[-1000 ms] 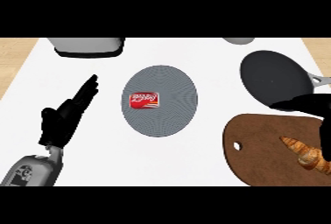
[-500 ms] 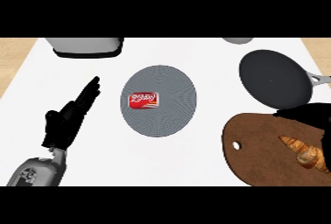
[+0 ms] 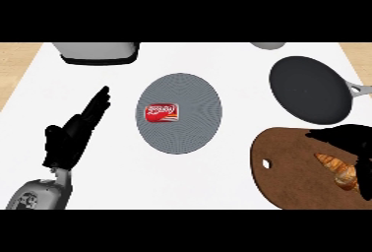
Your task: Pick the croissant from the cutting board and place it in the pan
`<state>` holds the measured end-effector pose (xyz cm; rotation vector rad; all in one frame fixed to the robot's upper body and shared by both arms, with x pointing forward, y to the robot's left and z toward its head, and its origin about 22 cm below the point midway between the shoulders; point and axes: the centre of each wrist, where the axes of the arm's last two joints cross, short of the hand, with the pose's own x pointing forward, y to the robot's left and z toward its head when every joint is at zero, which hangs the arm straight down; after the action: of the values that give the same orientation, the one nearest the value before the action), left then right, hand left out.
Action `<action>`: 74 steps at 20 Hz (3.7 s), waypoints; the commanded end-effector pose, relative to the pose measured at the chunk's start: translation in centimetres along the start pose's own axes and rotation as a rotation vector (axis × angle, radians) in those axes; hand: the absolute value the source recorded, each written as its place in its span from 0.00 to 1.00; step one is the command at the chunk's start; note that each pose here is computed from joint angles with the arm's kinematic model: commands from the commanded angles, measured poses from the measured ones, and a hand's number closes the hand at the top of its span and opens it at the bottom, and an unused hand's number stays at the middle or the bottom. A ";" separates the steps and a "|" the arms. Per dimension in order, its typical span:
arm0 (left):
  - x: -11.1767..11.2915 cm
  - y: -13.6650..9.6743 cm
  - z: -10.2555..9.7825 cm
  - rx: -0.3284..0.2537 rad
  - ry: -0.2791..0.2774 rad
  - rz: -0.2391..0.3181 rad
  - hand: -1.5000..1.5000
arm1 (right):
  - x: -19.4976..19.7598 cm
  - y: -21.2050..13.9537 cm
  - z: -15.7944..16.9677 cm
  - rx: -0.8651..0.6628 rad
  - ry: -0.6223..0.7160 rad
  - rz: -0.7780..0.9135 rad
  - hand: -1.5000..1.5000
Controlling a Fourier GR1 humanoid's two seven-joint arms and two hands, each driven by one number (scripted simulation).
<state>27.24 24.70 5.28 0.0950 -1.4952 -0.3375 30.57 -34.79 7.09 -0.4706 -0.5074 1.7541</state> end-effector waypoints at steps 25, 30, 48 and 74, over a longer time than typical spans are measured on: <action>0.2 1.2 -0.7 0.004 -0.016 0.001 0.50 | 0.6 4.0 -1.1 -0.080 -0.158 0.053 1.00; -0.7 1.4 1.1 0.040 0.017 0.002 0.50 | 6.6 3.5 -0.6 -0.469 -0.244 -0.148 1.00; 0.0 1.3 1.1 0.003 -0.003 -0.024 0.50 | 11.0 4.9 12.0 -1.232 -0.241 -0.506 1.00; 0.0 0.2 -1.1 -0.010 -0.018 -0.005 0.50 | -2.9 -5.0 -5.5 -1.378 -0.095 -0.621 1.00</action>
<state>27.74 24.34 5.48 0.0811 -1.5091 -0.3606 35.98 -35.93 5.87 -1.0070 -1.7090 0.6178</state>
